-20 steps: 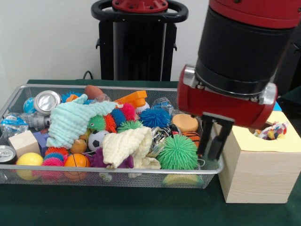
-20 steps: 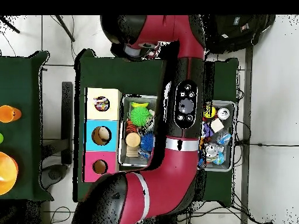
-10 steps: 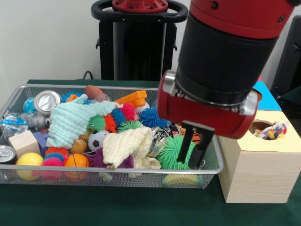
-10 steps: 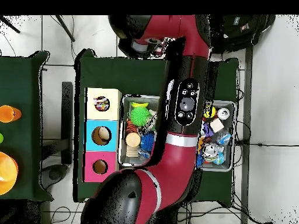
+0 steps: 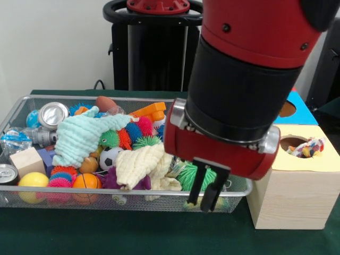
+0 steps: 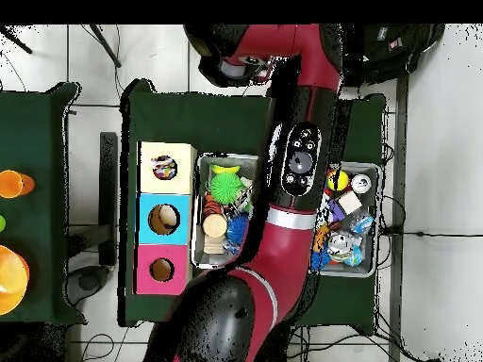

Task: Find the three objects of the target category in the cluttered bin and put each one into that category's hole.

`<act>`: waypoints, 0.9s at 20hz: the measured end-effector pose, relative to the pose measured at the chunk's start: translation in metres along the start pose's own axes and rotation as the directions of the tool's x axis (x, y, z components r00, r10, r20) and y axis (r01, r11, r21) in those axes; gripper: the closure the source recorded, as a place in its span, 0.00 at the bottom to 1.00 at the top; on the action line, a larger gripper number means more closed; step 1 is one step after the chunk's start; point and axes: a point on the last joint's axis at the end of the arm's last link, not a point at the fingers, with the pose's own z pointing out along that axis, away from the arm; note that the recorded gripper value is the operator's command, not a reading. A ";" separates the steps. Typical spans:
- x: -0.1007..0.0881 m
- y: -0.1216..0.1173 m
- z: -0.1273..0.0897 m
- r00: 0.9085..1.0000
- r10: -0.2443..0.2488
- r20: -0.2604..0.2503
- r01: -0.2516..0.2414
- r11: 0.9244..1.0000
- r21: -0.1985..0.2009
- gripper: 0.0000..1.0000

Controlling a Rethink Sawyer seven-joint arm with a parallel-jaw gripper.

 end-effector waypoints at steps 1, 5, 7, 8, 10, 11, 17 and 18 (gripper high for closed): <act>-0.001 0.001 0.000 1.000 0.001 0.001 -0.001 1.000 0.000 1.00; -0.005 0.007 0.001 1.000 0.007 0.007 -0.007 1.000 -0.004 1.00; -0.007 0.009 0.000 1.000 0.008 0.011 -0.008 1.000 -0.007 1.00; -0.008 0.010 0.000 1.000 0.010 0.012 -0.010 1.000 -0.009 1.00; -0.010 0.012 -0.001 1.000 0.014 0.015 -0.013 1.000 -0.014 1.00; -0.011 0.013 -0.001 1.000 0.015 0.017 -0.015 1.000 -0.016 1.00; -0.017 0.010 -0.003 0.999 0.029 0.023 -0.028 0.999 -0.028 1.00; -0.018 0.009 -0.004 0.999 0.032 0.023 -0.031 0.999 -0.030 1.00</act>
